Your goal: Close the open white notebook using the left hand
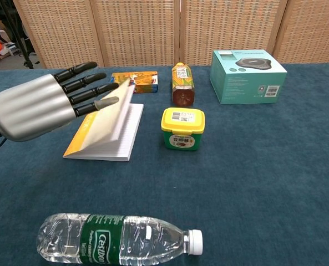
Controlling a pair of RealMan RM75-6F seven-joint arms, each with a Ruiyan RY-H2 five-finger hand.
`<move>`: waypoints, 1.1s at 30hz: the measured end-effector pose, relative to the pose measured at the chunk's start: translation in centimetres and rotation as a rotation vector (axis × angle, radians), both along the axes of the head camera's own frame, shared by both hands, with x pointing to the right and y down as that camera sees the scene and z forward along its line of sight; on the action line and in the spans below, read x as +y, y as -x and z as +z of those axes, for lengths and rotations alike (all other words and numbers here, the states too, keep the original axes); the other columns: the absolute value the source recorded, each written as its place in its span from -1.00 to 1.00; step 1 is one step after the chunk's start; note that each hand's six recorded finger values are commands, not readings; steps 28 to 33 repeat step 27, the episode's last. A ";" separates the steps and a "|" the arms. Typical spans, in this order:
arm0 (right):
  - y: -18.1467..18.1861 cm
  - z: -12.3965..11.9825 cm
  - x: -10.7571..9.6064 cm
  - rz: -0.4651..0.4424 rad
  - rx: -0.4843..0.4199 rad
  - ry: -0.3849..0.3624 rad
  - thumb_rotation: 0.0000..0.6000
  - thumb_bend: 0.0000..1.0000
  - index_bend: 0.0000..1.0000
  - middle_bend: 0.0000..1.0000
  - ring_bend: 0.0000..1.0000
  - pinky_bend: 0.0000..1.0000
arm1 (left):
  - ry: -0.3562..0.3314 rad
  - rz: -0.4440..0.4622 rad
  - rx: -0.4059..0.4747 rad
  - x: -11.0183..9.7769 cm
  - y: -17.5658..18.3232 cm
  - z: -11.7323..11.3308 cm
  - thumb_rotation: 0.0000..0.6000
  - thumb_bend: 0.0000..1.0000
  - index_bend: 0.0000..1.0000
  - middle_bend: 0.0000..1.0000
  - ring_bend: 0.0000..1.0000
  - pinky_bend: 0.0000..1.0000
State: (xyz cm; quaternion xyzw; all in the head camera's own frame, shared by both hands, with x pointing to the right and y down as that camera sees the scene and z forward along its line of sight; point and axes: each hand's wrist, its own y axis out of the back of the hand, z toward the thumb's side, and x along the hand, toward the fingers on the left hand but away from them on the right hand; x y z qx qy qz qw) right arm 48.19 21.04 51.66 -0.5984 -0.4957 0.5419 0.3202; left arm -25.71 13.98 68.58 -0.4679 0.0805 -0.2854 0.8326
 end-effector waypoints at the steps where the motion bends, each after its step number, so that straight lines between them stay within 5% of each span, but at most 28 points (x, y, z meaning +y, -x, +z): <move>1: 0.0 0.0 0.0 -0.001 -0.001 0.000 1.00 -1.00 -1.00 -1.00 -1.00 -1.00 | -0.002 -0.005 0.021 -0.2 -0.2 -0.3 1.00 -0.40 -1.00 -1.00 -1.00 -1.00; 10: 0.1 0.0 0.1 -0.004 -0.002 0.002 1.00 -1.00 -1.00 -1.00 -1.00 -1.00 | 0.060 -0.210 0.281 -2.0 0.7 -4.7 1.00 -0.42 -1.00 -1.00 -1.00 -1.00; 14: 0.2 0.0 0.1 -0.007 -0.001 0.002 1.00 -1.00 -1.00 -1.00 -1.00 -1.00 | 0.127 -0.346 0.376 -2.2 2.6 -6.6 1.00 -0.92 -1.00 -1.00 -1.00 -1.00; 20: 0.4 -0.1 0.2 -0.012 0.004 -0.001 1.00 -1.00 -1.00 -1.00 -1.00 -1.00 | 0.290 -0.648 0.512 -1.2 8.7 -9.5 1.00 -1.00 -1.00 -1.00 -1.00 -1.00; 27: 0.6 -0.3 0.5 -0.017 0.007 -0.009 1.00 -1.00 -1.00 -1.00 -1.00 -1.00 | 0.463 -1.054 0.573 3.1 18.6 -11.6 1.00 -1.00 -1.00 -1.00 -1.00 -1.00; 33: 0.6 -0.3 0.5 -0.017 0.007 -0.009 1.00 -1.00 -1.00 -1.00 -1.00 -1.00 | 0.463 -1.054 0.573 3.1 18.6 -11.6 1.00 -1.00 -1.00 -1.00 -1.00 -1.00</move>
